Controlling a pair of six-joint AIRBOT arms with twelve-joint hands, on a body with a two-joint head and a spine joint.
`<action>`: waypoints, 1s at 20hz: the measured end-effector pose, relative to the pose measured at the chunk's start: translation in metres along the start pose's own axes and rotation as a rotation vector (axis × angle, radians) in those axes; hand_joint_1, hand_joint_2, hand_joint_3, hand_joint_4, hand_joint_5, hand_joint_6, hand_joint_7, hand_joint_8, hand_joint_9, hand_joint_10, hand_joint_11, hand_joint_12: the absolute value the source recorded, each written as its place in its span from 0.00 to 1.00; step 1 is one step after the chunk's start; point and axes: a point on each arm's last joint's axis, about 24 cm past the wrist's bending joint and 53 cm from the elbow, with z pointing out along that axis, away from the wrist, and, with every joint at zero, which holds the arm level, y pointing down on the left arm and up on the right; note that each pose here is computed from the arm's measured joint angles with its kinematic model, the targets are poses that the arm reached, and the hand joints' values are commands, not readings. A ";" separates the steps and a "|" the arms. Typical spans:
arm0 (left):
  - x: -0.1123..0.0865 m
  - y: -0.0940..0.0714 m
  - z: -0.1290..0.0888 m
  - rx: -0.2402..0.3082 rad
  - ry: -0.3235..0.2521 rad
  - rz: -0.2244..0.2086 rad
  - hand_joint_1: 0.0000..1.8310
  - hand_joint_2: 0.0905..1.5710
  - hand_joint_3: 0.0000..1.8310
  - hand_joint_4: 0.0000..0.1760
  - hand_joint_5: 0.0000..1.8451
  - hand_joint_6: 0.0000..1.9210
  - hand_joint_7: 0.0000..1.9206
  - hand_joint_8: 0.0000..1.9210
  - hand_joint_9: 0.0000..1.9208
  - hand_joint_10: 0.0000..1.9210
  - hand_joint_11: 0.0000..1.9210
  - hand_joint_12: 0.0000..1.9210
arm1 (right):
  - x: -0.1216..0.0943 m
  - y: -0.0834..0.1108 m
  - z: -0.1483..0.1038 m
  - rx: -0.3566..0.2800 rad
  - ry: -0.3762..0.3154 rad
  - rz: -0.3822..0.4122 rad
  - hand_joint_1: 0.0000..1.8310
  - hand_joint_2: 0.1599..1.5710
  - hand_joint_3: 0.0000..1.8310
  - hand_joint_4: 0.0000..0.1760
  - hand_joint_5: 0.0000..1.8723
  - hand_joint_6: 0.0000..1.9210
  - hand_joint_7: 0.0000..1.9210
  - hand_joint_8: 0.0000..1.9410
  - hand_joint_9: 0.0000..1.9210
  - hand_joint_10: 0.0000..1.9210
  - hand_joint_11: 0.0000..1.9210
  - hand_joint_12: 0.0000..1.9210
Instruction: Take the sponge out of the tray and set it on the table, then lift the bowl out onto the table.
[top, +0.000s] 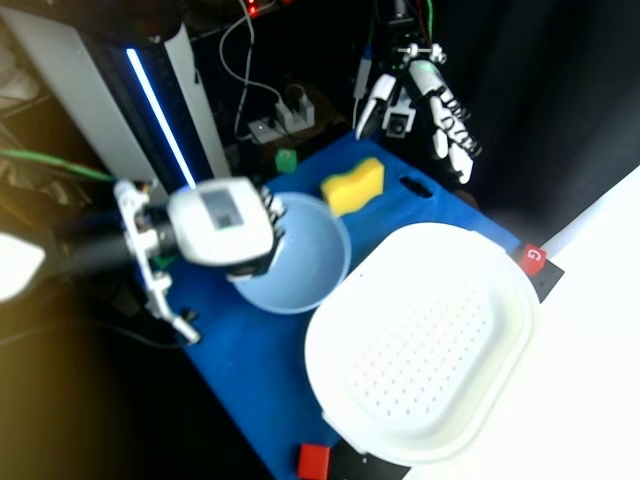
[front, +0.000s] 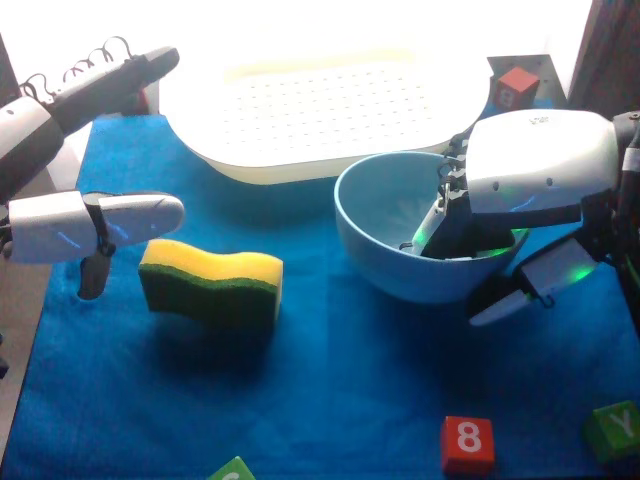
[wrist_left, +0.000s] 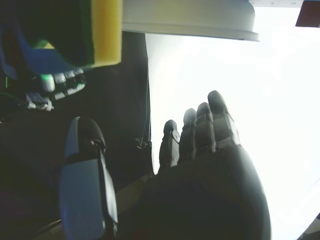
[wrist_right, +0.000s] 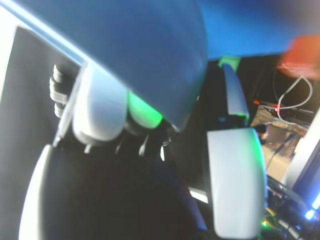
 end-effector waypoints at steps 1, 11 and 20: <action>0.000 0.000 0.000 0.000 0.001 0.000 0.36 0.60 0.00 0.77 0.07 0.00 0.06 0.00 0.05 0.00 0.00 0.24 | 0.000 0.000 0.000 0.000 -0.002 0.010 0.62 0.71 0.01 0.00 0.47 0.63 0.69 1.00 0.80 1.00 0.85 1.00; 0.000 -0.002 0.000 0.005 -0.005 -0.005 0.36 0.60 0.00 0.72 0.07 0.00 0.06 0.00 0.05 0.00 0.00 0.26 | -0.029 0.017 -0.038 -0.103 -0.175 0.210 0.16 0.57 0.00 0.20 0.00 0.00 0.00 0.00 0.00 0.00 0.00 0.01; -0.016 -0.028 -0.018 0.099 -0.086 -0.029 0.34 0.54 0.00 0.73 0.00 0.00 0.00 0.00 0.01 0.00 0.00 0.19 | -0.075 0.019 -0.142 -0.236 -0.680 0.337 0.32 0.57 0.00 0.82 0.02 0.00 0.00 0.00 0.00 0.00 0.00 0.00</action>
